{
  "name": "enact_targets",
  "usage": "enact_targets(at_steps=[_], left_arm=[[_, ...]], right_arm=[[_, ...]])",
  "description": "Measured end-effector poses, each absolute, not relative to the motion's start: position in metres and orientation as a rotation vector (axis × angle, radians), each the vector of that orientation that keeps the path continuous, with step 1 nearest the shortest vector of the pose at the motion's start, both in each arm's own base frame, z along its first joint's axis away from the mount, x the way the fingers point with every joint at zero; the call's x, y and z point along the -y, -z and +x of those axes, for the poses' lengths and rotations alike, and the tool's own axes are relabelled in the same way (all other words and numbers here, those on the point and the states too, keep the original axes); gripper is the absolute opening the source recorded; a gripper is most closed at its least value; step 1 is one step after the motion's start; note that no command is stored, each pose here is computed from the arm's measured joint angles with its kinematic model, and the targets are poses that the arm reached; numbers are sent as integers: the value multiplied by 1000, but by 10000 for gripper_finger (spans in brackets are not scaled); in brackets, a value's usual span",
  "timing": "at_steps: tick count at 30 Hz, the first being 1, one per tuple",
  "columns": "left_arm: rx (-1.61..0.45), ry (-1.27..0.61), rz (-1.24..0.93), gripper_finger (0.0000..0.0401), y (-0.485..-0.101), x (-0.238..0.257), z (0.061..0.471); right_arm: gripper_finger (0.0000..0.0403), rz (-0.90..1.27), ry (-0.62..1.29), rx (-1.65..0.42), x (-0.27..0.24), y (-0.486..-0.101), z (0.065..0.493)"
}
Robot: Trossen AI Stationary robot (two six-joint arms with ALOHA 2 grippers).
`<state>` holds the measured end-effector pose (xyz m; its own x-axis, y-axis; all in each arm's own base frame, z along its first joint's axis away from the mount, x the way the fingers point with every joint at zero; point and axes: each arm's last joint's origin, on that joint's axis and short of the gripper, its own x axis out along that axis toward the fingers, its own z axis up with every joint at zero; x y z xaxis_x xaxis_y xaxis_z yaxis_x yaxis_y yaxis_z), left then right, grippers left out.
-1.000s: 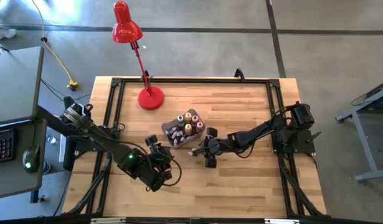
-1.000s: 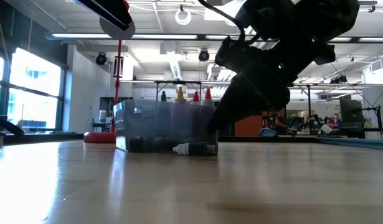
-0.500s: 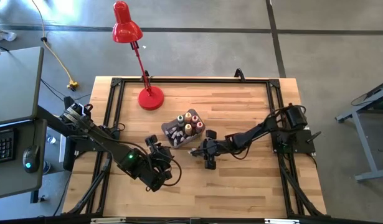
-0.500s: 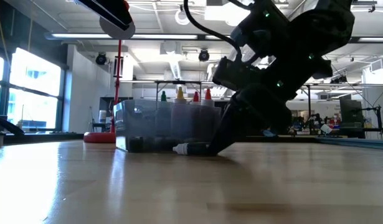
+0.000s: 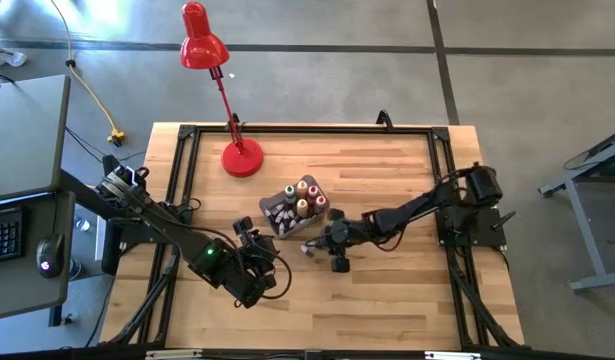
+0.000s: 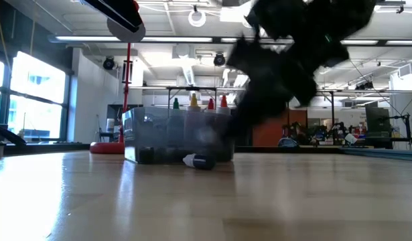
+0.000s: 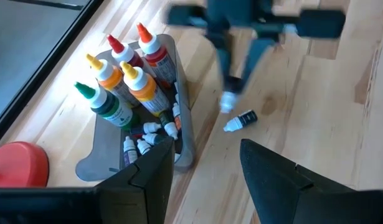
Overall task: Pick & Place food coloring
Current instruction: Put the top small black food coloring bottle into the bin, then put the small black food coloring bottle into the bin
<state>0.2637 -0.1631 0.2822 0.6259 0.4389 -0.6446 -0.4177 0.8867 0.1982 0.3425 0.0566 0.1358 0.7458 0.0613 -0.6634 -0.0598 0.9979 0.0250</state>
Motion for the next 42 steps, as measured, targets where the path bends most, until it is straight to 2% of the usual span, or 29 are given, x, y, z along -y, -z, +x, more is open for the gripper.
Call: enact_targets(at_steps=[5,9,14,19,27,35,39,42], left_arm=[[-750,-490,30,179,-282,163,264],[-750,-490,29,179,-282,163,264],[-756,-486,29,179,-282,163,264],[-757,-480,43,179,-282,163,264],[-761,-478,45,179,-282,163,264],[-764,-476,44,179,-282,163,264],[-763,-475,44,179,-282,163,264],[-763,-476,44,179,-282,163,264]], right_arm=[[82,-167,-39,-582,-46,-189,368],[77,-221,31,-568,-27,-214,390],[80,-247,100,-744,-4,-200,405],[98,-313,72,-782,1,-191,418],[146,-357,114,-788,-3,-206,424],[158,-367,63,-932,-43,-216,412],[158,-243,74,-957,-75,-206,402],[160,-156,169,-958,-93,-196,392]])
